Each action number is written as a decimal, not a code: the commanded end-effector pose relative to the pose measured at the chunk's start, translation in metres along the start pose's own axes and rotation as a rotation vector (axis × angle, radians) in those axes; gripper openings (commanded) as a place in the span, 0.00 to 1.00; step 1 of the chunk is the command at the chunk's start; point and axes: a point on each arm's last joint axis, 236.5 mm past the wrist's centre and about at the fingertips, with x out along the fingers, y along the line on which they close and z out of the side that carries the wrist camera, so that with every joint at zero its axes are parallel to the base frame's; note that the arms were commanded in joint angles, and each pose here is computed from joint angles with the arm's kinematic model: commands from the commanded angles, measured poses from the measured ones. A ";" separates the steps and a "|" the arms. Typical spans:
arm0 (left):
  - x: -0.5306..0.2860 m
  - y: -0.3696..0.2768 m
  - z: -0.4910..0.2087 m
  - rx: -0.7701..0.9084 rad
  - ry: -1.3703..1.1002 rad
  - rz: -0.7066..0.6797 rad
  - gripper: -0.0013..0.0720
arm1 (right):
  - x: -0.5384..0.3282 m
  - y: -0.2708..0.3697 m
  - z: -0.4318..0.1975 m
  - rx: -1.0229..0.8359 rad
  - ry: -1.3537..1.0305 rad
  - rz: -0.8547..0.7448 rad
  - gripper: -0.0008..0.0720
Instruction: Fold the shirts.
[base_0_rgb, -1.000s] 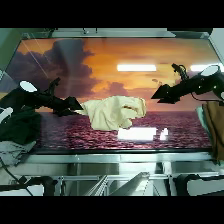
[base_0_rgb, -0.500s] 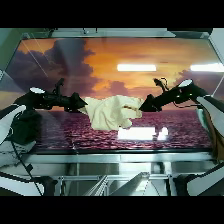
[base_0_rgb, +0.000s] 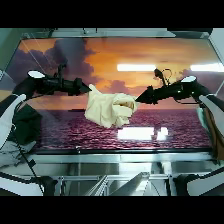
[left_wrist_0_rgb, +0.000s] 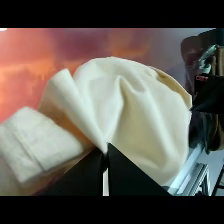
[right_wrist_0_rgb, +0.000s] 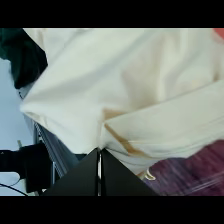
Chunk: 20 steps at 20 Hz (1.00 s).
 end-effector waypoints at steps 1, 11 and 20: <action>-0.037 -0.052 0.021 0.111 -0.060 -0.030 0.03 | -0.032 0.039 0.012 -0.099 -0.082 0.000 0.04; -0.211 -0.200 0.005 0.361 -0.294 -0.132 0.03 | -0.137 0.224 -0.001 -0.514 -0.318 0.247 0.04; -0.396 -0.393 -0.052 0.872 -0.979 0.266 0.04 | -0.254 0.393 -0.044 -1.105 -0.946 -0.327 0.04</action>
